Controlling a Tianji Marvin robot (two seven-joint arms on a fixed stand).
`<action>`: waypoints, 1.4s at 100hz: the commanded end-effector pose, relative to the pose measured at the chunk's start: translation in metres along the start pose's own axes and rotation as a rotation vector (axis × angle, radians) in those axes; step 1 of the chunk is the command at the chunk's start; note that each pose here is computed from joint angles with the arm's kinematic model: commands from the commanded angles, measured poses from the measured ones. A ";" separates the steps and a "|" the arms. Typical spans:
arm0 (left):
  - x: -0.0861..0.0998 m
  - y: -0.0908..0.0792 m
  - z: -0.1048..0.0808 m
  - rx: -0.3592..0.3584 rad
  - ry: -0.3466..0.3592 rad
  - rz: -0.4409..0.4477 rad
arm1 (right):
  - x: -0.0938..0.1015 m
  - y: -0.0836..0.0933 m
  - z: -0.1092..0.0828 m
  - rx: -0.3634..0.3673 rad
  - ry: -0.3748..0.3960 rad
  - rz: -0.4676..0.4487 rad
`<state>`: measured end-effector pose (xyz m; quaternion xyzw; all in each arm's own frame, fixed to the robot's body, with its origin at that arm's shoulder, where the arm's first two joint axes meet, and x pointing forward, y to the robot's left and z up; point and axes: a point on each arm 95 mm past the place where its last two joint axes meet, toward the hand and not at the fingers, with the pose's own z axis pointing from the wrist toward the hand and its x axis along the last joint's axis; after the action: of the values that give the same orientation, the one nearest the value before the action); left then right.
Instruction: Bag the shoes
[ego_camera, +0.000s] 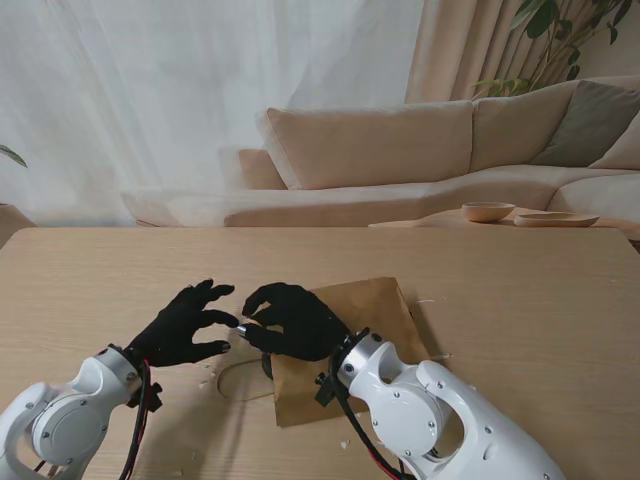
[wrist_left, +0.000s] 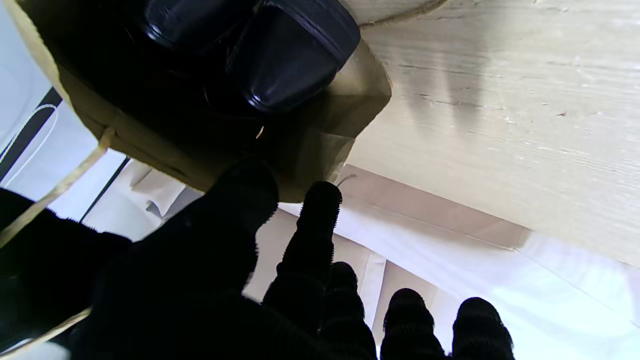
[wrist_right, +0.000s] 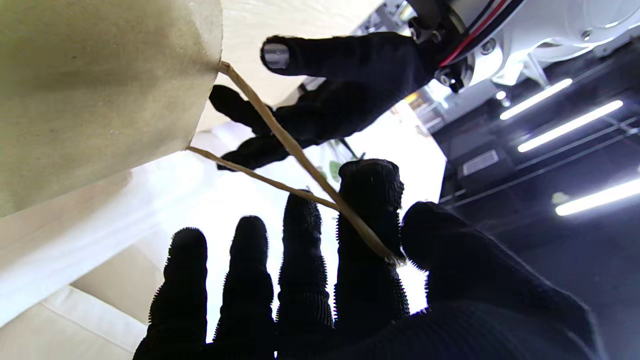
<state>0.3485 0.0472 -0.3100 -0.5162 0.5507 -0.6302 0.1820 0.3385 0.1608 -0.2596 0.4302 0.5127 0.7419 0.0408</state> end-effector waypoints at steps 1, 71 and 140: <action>-0.003 0.007 -0.003 -0.019 -0.011 -0.034 | -0.001 -0.004 0.004 0.012 -0.019 0.012; 0.004 0.016 -0.027 0.179 0.017 -0.249 | -0.025 -0.016 -0.031 -0.150 -0.280 -0.038; 0.081 0.047 -0.041 0.223 0.075 -0.438 | -0.031 -0.047 -0.061 -0.281 -0.292 0.105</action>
<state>0.2702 -0.0069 -0.3074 -0.5812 0.3512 -0.7297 0.0801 0.3027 0.1214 -0.3176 0.5459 0.3696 0.7378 0.1449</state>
